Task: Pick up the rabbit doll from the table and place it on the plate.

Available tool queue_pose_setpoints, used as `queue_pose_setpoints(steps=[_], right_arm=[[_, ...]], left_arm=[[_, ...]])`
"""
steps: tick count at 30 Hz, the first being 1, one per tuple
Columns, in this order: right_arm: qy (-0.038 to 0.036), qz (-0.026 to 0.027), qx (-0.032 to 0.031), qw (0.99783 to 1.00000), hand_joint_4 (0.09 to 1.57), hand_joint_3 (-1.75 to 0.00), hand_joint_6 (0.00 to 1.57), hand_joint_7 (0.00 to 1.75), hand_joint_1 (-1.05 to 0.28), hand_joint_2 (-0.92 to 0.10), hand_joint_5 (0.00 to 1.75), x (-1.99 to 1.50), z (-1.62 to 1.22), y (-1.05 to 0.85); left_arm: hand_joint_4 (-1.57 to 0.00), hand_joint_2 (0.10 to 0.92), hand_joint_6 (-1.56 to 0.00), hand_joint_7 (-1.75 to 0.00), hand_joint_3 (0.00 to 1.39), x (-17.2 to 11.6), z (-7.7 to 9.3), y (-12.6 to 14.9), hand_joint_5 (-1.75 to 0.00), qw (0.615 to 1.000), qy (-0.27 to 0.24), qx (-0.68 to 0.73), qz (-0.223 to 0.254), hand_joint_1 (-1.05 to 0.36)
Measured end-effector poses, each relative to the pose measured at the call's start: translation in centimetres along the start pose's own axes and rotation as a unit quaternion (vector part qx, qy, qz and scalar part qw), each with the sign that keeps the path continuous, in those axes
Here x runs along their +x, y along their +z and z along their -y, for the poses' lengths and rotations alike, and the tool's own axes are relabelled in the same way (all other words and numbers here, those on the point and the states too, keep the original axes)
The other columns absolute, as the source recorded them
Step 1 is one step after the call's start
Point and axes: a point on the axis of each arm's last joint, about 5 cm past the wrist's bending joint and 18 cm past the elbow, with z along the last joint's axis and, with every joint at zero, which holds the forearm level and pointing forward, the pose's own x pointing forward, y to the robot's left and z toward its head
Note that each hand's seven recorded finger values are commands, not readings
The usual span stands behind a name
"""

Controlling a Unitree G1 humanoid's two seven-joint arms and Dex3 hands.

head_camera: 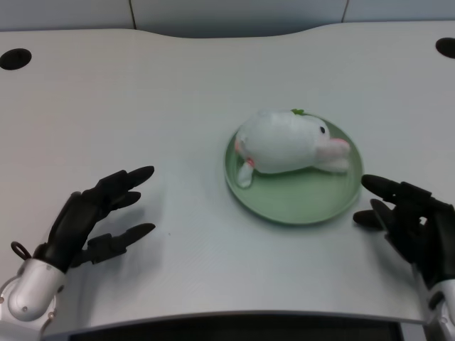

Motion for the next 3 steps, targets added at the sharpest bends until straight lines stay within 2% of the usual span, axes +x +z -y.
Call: queue_pose_setpoints(steps=[3], right_arm=[[0.0005,-0.0001,0.0019,1.0,0.81,-0.18,1.0,0.02,-0.4,-0.92,0.78,-0.01,0.02,-0.01]], left_arm=[[-0.37,0.921,-0.45,-0.01,0.25,-0.02,-0.06,-0.01,-0.5,1.0,0.0,0.002,0.0,-0.28]])
